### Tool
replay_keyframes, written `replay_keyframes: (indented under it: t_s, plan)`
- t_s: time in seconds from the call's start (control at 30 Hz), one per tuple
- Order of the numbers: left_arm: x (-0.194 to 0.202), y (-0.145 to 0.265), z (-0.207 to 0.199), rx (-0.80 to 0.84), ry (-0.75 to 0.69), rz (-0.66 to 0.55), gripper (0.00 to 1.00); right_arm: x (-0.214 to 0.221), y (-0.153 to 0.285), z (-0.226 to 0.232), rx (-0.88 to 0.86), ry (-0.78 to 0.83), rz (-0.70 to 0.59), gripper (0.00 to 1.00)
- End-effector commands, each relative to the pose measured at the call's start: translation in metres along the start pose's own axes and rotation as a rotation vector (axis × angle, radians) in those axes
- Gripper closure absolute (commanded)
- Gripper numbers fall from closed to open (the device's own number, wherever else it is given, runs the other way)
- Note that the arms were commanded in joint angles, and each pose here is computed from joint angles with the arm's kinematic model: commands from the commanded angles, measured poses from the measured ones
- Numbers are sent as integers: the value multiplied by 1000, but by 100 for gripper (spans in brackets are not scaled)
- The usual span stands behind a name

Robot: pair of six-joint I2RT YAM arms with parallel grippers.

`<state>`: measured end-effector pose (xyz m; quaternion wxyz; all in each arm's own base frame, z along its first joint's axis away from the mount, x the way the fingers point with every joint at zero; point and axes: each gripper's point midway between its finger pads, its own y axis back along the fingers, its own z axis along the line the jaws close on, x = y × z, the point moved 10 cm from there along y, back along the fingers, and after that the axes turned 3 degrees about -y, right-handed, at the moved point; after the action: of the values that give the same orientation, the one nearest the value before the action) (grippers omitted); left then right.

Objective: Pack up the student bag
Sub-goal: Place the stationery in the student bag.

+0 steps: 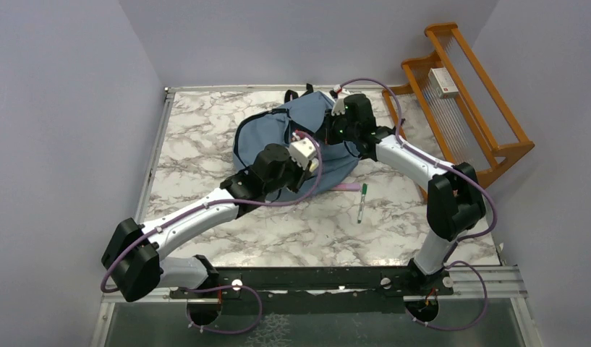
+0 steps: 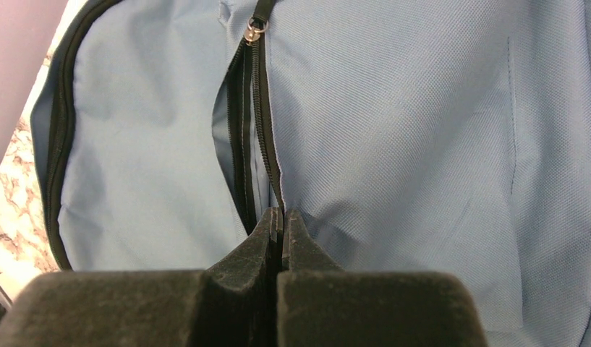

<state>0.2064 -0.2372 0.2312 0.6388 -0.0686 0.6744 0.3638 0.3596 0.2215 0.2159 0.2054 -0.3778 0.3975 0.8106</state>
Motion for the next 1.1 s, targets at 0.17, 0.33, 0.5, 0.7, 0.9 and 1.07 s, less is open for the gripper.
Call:
replay_keyframes:
  t_s: [0.17, 0.33, 0.5, 0.7, 0.9, 1.07]
  plan:
    - [-10, 16, 78, -372, 680, 90, 100, -26, 19, 15, -77, 52, -165, 99]
    - [-20, -2, 96, -300, 895, 72, 100, -31, 22, 18, -93, 71, -174, 100]
    - [-27, -23, 102, -179, 1028, 97, 100, -33, 27, 19, -95, 99, -193, 100]
    - [-27, -37, 102, -104, 1106, 131, 100, -32, 29, 20, -106, 101, -202, 100]
    - [-23, -60, 115, -82, 1127, 138, 100, -29, 29, 22, -145, 112, -198, 99]
    - [-24, -87, 134, -55, 1146, 101, 100, -25, 31, 23, -163, 104, -206, 99]
